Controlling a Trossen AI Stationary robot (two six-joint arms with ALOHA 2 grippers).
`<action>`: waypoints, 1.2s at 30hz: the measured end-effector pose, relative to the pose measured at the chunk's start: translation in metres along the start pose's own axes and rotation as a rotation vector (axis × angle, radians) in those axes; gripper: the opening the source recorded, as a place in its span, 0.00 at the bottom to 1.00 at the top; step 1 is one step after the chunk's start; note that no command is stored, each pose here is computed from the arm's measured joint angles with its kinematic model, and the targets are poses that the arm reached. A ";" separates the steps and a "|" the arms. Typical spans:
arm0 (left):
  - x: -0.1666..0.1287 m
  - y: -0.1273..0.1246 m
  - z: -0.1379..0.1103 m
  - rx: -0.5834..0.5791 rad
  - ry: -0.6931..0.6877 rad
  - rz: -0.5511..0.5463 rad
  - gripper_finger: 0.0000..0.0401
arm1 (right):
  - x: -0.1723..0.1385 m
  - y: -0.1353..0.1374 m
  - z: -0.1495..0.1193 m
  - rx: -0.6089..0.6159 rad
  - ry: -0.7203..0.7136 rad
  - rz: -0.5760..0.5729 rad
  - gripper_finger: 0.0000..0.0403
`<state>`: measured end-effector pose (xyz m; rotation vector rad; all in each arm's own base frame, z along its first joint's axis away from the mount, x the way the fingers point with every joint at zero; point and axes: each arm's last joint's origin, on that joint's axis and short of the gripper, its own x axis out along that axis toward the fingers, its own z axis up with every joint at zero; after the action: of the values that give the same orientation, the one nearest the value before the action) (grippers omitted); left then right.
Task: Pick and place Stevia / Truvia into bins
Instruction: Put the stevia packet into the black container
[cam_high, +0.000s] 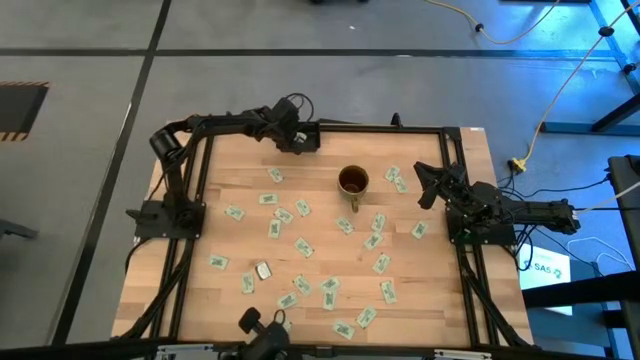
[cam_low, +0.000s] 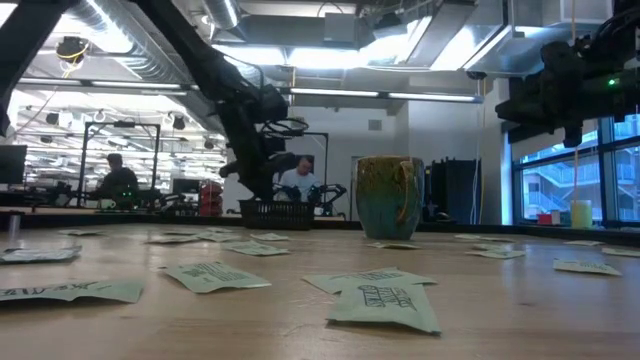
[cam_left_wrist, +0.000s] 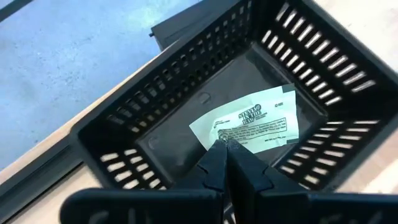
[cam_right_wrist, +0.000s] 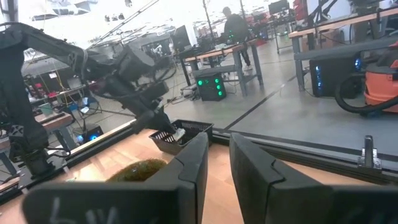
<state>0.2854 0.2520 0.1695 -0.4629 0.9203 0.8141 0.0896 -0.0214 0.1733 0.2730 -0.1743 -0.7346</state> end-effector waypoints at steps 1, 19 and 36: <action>0.003 0.000 0.001 0.003 0.006 0.001 0.01 | 0.000 0.000 0.000 0.000 0.000 0.000 0.18; 0.008 -0.001 0.001 -0.002 0.031 0.012 0.12 | 0.000 0.000 0.000 -0.004 0.000 0.000 0.18; -0.095 -0.012 0.022 0.139 -0.193 -0.175 0.13 | 0.000 0.000 0.000 -0.003 0.000 0.001 0.18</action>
<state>0.2728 0.2201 0.2618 -0.3321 0.7404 0.6198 0.0897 -0.0213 0.1733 0.2697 -0.1728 -0.7337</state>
